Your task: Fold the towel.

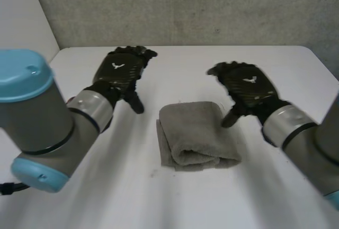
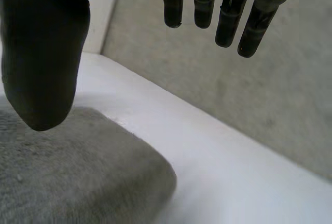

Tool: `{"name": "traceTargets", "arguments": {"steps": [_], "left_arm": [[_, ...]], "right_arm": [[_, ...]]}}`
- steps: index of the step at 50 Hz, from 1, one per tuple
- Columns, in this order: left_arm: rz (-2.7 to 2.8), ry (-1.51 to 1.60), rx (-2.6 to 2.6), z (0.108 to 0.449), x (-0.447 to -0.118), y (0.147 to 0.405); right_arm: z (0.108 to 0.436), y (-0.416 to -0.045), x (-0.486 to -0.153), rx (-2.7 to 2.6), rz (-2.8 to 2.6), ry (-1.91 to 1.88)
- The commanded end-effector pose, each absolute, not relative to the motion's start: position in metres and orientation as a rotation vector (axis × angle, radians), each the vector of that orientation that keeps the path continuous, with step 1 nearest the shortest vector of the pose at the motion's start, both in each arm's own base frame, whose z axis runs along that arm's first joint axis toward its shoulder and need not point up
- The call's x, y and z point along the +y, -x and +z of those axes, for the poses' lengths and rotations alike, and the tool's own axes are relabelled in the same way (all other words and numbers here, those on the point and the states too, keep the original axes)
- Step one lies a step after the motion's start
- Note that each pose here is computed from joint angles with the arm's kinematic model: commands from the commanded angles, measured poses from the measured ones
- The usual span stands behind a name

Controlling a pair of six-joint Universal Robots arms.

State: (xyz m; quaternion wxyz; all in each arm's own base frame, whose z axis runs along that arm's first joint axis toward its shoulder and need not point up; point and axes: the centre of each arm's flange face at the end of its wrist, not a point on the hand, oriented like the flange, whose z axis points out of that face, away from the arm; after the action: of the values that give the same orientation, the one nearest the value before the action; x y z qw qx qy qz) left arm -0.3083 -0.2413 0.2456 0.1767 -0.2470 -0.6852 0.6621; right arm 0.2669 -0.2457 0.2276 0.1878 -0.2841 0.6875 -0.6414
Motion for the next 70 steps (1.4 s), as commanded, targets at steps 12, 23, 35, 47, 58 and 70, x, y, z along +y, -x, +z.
{"name": "traceTargets", "arguments": {"steps": [12, 23, 35, 47, 58, 70], "left_arm": [[1.484, 0.644, -2.186, 0.179, -0.218, 0.391], [1.44, 0.654, -2.463, 0.127, -0.216, 0.371], [1.393, 0.716, -2.523, 0.113, -0.209, 0.361], [1.473, 0.735, -2.46, 0.138, -0.212, 0.364], [1.73, 0.622, -2.193, 0.253, -0.209, 0.357], [2.035, 0.376, -2.068, 0.365, -0.214, 0.276]], "right_arm": [[0.202, -0.242, -0.272, 2.141, -1.51, 0.681], [0.174, -0.261, -0.281, 2.192, -1.377, 0.715], [0.135, -0.29, -0.279, 2.239, -1.309, 0.829], [0.15, -0.286, -0.284, 2.235, -1.434, 0.94], [0.278, -0.276, -0.281, 1.994, -1.844, 0.72], [0.359, -0.229, -0.265, 1.995, -2.079, 0.47]]}}
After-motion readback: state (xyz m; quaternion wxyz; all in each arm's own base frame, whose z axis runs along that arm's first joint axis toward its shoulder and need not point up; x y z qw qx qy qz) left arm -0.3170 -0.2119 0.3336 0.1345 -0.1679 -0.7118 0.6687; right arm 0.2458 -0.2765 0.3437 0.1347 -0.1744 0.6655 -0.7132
